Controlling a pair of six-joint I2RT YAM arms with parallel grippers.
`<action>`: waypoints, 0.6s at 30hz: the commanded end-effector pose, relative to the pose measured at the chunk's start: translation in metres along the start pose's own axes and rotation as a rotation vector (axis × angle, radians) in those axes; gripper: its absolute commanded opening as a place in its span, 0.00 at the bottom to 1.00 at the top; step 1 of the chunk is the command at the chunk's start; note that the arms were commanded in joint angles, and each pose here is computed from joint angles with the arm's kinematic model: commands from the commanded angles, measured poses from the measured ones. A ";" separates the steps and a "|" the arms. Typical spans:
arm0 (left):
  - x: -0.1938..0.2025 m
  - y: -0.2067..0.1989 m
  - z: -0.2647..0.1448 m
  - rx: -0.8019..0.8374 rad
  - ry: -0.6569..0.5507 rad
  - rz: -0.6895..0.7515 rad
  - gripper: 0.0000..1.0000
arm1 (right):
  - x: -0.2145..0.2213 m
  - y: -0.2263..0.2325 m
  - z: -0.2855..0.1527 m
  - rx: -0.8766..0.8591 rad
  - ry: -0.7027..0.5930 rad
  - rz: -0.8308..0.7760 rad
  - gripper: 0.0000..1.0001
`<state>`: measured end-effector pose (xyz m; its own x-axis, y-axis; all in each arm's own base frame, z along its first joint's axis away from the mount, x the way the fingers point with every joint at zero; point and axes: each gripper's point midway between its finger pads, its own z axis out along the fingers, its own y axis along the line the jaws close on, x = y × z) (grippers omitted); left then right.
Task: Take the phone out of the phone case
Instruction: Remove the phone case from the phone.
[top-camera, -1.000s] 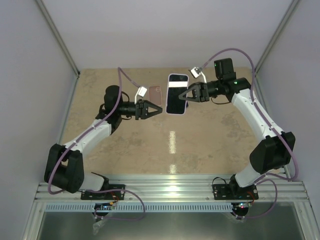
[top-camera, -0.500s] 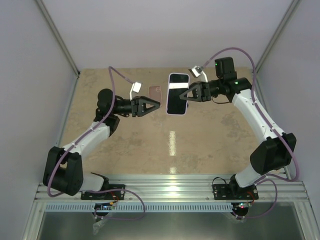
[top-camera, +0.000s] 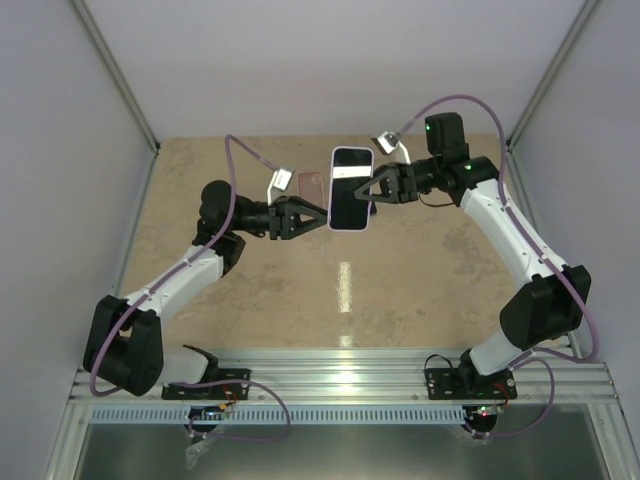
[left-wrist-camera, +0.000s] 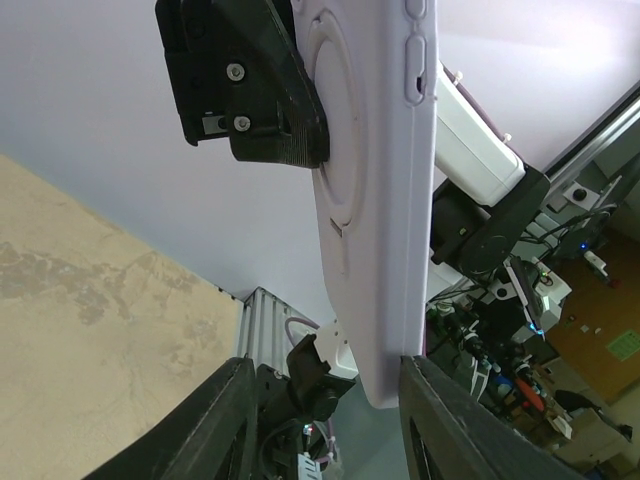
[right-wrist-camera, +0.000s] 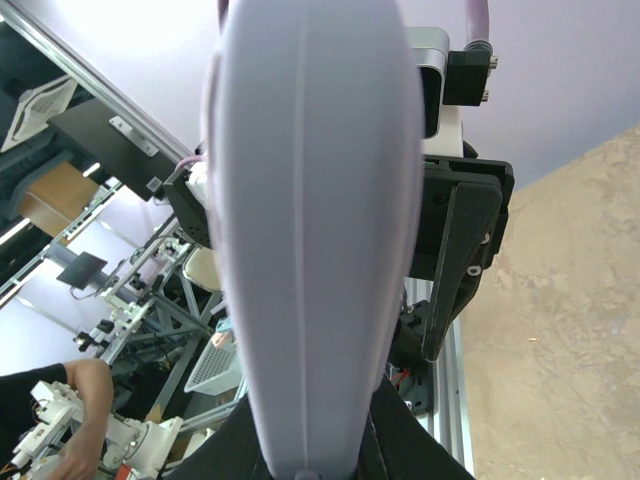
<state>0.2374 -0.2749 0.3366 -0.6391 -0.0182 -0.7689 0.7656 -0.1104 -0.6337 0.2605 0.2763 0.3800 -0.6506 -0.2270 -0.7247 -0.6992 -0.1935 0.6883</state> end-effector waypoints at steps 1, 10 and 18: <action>-0.007 -0.006 0.001 0.008 -0.003 0.055 0.42 | -0.001 0.029 0.001 -0.104 0.018 -0.044 0.01; -0.007 -0.013 0.000 0.026 -0.005 0.065 0.47 | -0.001 0.025 0.002 -0.104 0.019 -0.035 0.01; -0.005 -0.015 0.000 0.033 -0.006 0.071 0.46 | -0.002 0.026 0.001 -0.106 0.018 -0.040 0.01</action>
<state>0.2362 -0.2745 0.3413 -0.6312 -0.0252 -0.7752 0.7718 -0.1195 -0.6246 0.2589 0.2774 0.3804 -0.6516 -0.2309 -0.7226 -0.6952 -0.1993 0.6906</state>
